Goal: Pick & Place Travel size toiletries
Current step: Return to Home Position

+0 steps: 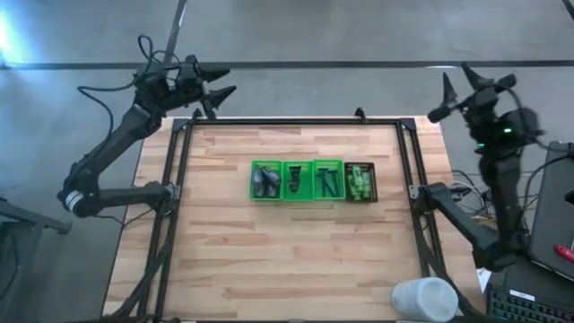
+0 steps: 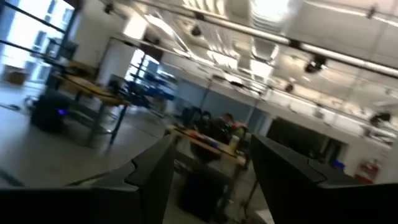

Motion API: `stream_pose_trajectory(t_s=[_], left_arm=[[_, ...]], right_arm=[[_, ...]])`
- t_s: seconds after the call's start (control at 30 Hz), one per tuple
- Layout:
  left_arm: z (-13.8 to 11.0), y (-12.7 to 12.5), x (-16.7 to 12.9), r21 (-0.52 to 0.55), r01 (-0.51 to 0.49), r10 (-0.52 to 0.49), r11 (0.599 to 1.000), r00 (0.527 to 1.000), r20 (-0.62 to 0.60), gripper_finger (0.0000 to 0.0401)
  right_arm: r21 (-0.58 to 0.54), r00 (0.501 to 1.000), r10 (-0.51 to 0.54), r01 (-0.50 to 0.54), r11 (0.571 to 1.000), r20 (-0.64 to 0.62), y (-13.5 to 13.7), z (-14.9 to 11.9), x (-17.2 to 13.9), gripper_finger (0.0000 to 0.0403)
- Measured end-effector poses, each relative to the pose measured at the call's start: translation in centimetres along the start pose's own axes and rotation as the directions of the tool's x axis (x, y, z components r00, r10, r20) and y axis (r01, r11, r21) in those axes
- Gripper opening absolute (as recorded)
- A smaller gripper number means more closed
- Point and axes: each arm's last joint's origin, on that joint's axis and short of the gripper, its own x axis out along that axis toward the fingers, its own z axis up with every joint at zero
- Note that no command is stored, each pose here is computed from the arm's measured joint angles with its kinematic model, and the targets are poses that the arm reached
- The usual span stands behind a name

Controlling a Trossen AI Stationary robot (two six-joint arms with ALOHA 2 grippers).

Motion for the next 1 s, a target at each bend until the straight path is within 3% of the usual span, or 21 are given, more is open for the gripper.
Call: stream_pose_trajectory(t_s=[0.2,0.4,0.57,0.7,0.9,1.0], left_arm=[[-0.7,0.4,0.6,-0.014,0.002,-0.002,1.0,1.0,-0.023,0.0273],[-1.2,0.6,1.1,-0.026,0.002,-0.003,1.0,0.999,-0.042,0.0273],[-1.7,0.8,1.5,-0.035,0.003,-0.005,0.999,0.998,-0.057,0.0273],[-2.1,0.9,1.7,-0.043,0.003,-0.006,0.999,0.998,-0.068,0.0273],[-2.5,1.2,2.1,-0.052,0.003,-0.008,0.999,0.996,-0.083,0.0273],[-2.8,1.3,2.3,-0.057,0.003,-0.009,0.998,0.996,-0.091,0.0273]], right_arm=[[0.051,0.993,-0.114,0.114,0.992,0.003,1.4,-5.4,-1.8,0.019],[0.175,0.987,-0.107,0.126,0.976,-0.116,3.5,-12.0,-2.7,0.0173],[0.32,0.948,-0.206,0.278,0.906,-0.241,4.3,-16.4,-3.3,0.0159],[0.331,0.894,-0.329,0.423,0.843,-0.304,4.5,-18.8,-3.8,0.0148],[0.46,0.876,-0.32,0.466,0.756,-0.36,5.5,-21.5,-4.5,0.013],[0.472,0.868,-0.308,0.476,0.742,-0.391,6.0,-22.9,-4.8,0.0121]])
